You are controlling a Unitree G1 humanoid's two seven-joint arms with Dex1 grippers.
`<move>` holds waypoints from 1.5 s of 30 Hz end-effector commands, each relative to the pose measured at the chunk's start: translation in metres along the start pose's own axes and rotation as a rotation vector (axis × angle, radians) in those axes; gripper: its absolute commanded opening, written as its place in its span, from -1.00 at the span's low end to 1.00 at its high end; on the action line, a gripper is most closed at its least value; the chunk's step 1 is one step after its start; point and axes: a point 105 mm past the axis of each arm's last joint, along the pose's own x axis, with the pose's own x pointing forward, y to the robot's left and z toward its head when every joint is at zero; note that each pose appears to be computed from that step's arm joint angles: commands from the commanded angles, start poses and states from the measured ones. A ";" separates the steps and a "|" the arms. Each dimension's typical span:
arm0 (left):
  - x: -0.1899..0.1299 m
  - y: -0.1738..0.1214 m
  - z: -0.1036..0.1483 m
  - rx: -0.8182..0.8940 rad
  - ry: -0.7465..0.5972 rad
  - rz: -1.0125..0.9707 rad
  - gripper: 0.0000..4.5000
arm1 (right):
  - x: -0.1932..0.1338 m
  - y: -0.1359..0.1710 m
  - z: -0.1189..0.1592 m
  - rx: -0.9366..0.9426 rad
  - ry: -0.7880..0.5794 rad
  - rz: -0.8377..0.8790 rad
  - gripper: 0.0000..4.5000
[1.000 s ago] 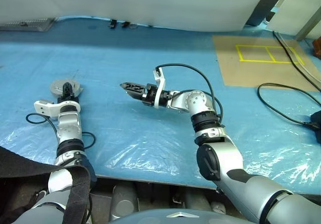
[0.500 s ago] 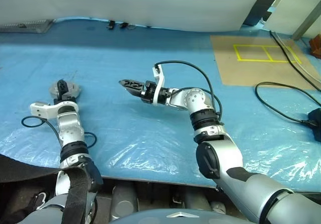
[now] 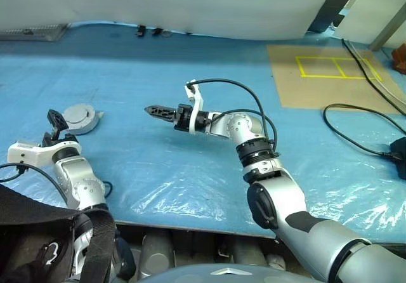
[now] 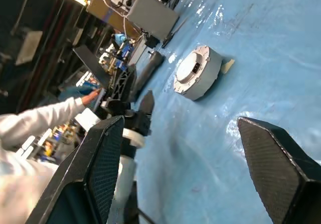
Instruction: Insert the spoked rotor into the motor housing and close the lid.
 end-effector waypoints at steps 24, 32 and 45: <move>-0.094 -0.126 -0.040 0.553 0.476 -1.096 1.00 | -0.093 -0.037 0.003 -0.711 0.013 -0.145 0.98; -0.109 -0.134 -0.061 0.511 0.508 -1.131 1.00 | -0.095 -0.052 0.002 -0.705 0.046 -0.202 0.98; -0.115 -0.126 -0.088 0.543 0.513 -1.085 1.00 | -0.128 -0.064 0.032 -0.743 0.021 -0.277 0.98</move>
